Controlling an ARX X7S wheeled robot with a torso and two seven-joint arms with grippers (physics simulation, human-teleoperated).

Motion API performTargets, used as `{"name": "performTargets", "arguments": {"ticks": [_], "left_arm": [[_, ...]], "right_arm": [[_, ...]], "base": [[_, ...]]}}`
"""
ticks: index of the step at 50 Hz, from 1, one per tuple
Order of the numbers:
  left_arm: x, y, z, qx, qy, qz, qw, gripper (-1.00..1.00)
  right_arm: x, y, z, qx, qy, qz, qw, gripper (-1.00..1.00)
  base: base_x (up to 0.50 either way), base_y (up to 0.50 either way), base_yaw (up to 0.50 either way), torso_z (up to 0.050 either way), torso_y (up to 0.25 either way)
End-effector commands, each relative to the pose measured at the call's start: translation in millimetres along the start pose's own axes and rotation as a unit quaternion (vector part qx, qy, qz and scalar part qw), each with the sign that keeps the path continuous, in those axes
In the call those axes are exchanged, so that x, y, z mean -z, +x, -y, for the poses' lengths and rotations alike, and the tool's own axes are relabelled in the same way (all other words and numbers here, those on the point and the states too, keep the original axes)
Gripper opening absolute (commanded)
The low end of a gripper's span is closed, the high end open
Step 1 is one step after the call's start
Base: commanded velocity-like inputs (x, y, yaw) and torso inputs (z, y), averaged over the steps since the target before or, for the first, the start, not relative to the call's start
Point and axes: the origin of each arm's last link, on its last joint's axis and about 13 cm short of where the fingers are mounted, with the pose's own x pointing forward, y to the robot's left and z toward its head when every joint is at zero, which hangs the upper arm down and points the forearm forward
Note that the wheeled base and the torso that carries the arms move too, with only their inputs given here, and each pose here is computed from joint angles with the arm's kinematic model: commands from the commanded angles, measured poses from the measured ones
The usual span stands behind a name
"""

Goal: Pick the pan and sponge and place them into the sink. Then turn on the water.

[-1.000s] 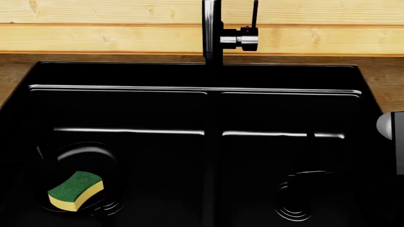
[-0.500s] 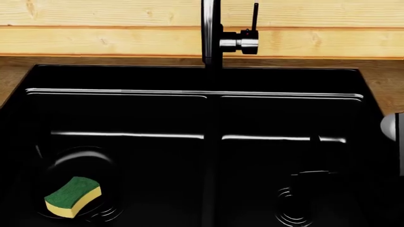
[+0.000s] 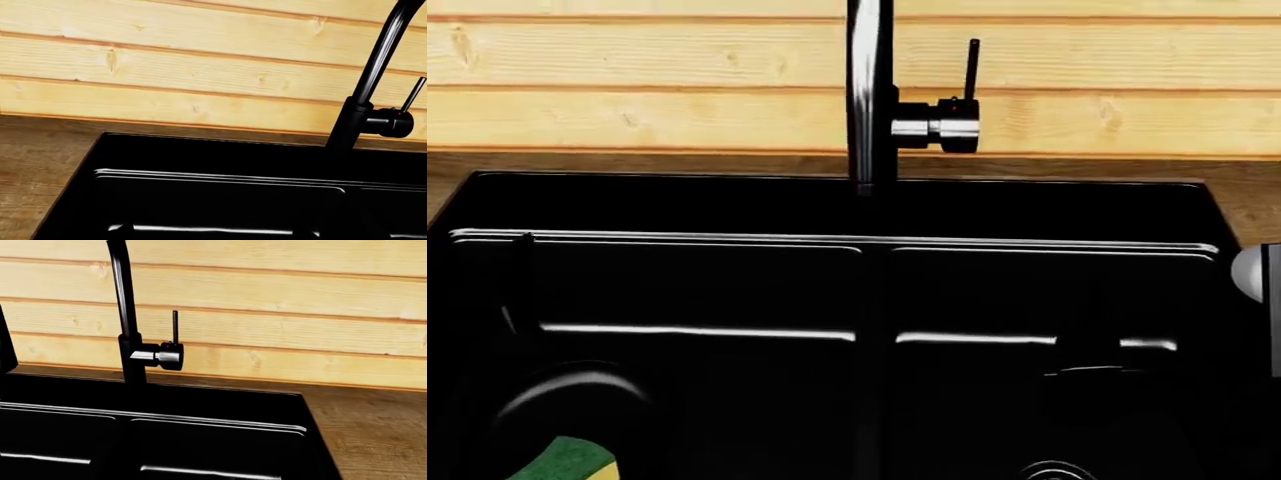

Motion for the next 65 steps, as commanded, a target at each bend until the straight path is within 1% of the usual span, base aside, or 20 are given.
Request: {"name": "performTargets", "arguments": {"ticks": [1,18,27,29,30,31,33,34,35,37,38,40,41,42,43,54,57,62,65], "left_arm": [[0,0,-0.9,-0.001,-0.001,0.002,1.0,1.0],[2,-1,-1.3,-0.001,0.001,0.0,1.0,1.0],[2,-1,-2.0,-0.002,0.002,0.001,1.0,1.0],[1,-1,-1.9,-0.002,0.002,0.001,1.0,1.0],[2,-1,-1.7,-0.003,0.002,0.001,1.0,1.0],[2,-1,-1.6,-0.002,0.003,0.001,1.0,1.0],[2,-1,-2.2,-0.003,0.003,0.002,1.0,1.0],[2,-1,-2.7,-0.003,0.003,0.003,1.0,1.0],[2,-1,-2.8,-0.002,0.003,0.003,1.0,1.0],[3,-1,-1.9,-0.001,0.003,0.002,1.0,1.0],[3,0,-2.3,0.0,0.0,0.002,1.0,1.0],[3,0,-1.5,0.0,0.001,0.003,1.0,1.0],[-1,-3,-2.8,-0.001,-0.006,0.011,1.0,1.0],[0,-4,-3.5,-0.002,-0.006,0.01,1.0,1.0],[1,-4,-3.5,-0.002,-0.007,0.01,1.0,1.0],[4,-5,-4.7,-0.01,-0.007,0.009,1.0,1.0],[3,-6,-5.6,-0.01,-0.006,0.01,1.0,1.0],[0,-7,-9.0,-0.013,-0.007,0.012,1.0,1.0],[1,-7,-8.0,-0.013,-0.006,0.012,1.0,1.0]], "right_arm": [[-1,1,-0.7,0.001,-0.002,-0.002,1.0,1.0],[2,3,-1.2,-0.002,-0.004,-0.006,1.0,1.0],[3,10,-3.9,-0.007,0.007,-0.015,1.0,1.0],[1,13,-6.1,-0.016,-0.005,-0.013,1.0,1.0],[0,17,-7.7,-0.018,0.002,-0.011,1.0,1.0],[-2,21,-8.5,-0.015,-0.003,-0.011,1.0,1.0],[-7,27,-9.9,-0.02,0.015,0.001,1.0,1.0],[-10,34,-12.7,-0.027,0.005,0.001,1.0,1.0],[-11,37,-13.5,-0.028,0.006,0.003,1.0,1.0],[-14,52,-14.3,-0.032,0.006,0.008,0.999,1.0],[-13,61,-14.5,-0.035,0.017,0.007,0.999,1.0],[-15,72,-16.4,-0.041,0.024,0.009,0.999,1.0],[-40,105,-39.7,-0.1,0.028,0.072,0.992,1.0],[-44,122,-26.8,-0.075,0.039,0.054,0.995,1.0],[-37,130,-20.4,-0.059,0.043,0.032,0.997,1.0],[-40,154,-20.2,-0.064,0.028,0.013,0.997,1.0],[-39,160,-22.7,-0.073,0.025,0.0,0.997,1.0],[-35,169,-25.7,-0.081,0.026,-0.006,0.996,1.0],[-35,174,-26.1,-0.081,0.031,-0.006,0.996,1.0]], "base": [[0.22,0.0,0.0,0.0,0.0],[0.2,0.0,0.0,0.0,0.001],[0.06,0.0,0.0,0.0,0.0],[0.0,0.0,0.0,0.0,0.0],[0.0,0.0,0.0,0.0,0.0],[0.0,0.0,0.0,0.0,0.0],[0.0,0.0,0.0,0.0,0.0],[0.0,0.0,0.0,0.0,0.0],[0.0,0.0,0.0,0.0,0.0],[0.0,0.0,0.0,0.0,0.0],[0.0,0.0,0.0,0.0,0.0],[0.0,0.0,0.0,0.0,0.0],[0.0,0.0,0.0,0.0,0.0],[0.0,0.0,0.0,0.0,0.0],[0.0,0.0,0.0,0.0,0.0],[0.0,0.0,0.0,0.0,0.0],[0.0,0.0,0.0,0.0,0.0],[0.0,0.0,0.0,0.0,0.0],[0.0,0.0,0.0,0.0,0.0]]}}
